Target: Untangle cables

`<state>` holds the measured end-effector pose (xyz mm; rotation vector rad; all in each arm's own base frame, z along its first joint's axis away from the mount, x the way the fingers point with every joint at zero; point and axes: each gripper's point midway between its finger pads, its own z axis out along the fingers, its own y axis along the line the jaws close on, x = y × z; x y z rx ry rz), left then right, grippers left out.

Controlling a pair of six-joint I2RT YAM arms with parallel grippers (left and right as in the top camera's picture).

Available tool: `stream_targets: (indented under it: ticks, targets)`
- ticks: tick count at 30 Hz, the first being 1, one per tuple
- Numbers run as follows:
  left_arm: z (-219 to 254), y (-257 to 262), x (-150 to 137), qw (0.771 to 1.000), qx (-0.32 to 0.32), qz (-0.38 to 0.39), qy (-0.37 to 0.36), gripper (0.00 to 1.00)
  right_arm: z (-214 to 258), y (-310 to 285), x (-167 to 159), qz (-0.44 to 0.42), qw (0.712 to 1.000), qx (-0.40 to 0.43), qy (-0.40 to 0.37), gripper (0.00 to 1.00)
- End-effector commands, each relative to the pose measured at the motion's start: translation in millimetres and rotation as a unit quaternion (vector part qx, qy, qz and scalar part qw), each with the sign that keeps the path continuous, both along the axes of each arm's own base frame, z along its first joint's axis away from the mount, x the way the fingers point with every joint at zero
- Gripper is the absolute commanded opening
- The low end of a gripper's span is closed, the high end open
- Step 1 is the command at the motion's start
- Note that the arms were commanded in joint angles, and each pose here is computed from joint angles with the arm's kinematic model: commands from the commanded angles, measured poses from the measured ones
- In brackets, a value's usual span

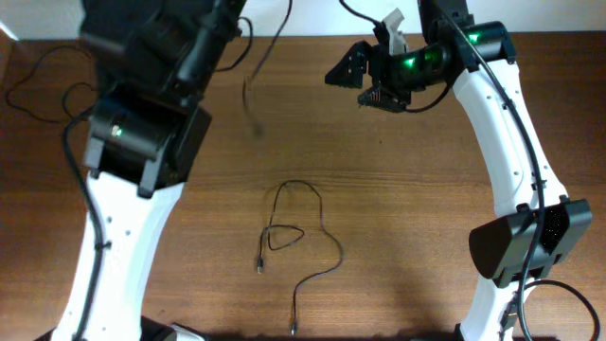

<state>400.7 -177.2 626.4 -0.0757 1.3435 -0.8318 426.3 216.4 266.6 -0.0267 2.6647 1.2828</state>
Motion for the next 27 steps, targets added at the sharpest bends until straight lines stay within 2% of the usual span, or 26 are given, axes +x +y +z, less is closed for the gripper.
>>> stream_targets:
  ticks: [1,3,7,14,17,21,25,27]
  targets:
    - [7.6,8.5,-11.2,0.999,0.038,0.019,-0.021,0.01,-11.7,-10.0,5.2,-0.012,0.999,-0.036,-0.006,0.98]
    - [-6.3,8.2,-7.3,0.996,0.083,0.031,-0.009,0.01,-12.5,-10.9,5.6,-0.013,0.999,-0.040,-0.006,0.98]
    - [-53.2,20.5,4.6,0.985,0.141,0.073,0.074,0.01,-17.9,-16.2,6.2,-0.022,0.998,-0.059,-0.003,0.98]
    - [-104.5,78.7,13.6,0.931,0.254,0.204,0.164,0.00,-27.7,-25.1,0.3,-0.032,0.995,-0.090,0.017,0.98]
    - [-123.1,112.1,19.5,0.911,0.266,0.240,0.205,0.00,-28.9,-25.7,-2.8,-0.031,0.995,-0.092,0.024,0.98]
    - [-163.9,187.1,27.9,0.863,0.279,0.302,0.292,0.00,-29.3,-25.4,-3.8,-0.030,0.995,-0.092,0.026,0.98]
    - [-187.0,228.1,30.8,0.835,0.279,0.333,0.339,0.00,-29.2,-25.6,-3.7,-0.030,0.995,-0.092,0.026,0.99]
    - [-200.3,245.0,32.7,0.820,0.280,0.343,0.362,0.04,-29.2,-25.6,-3.7,-0.030,0.995,-0.092,0.026,0.98]
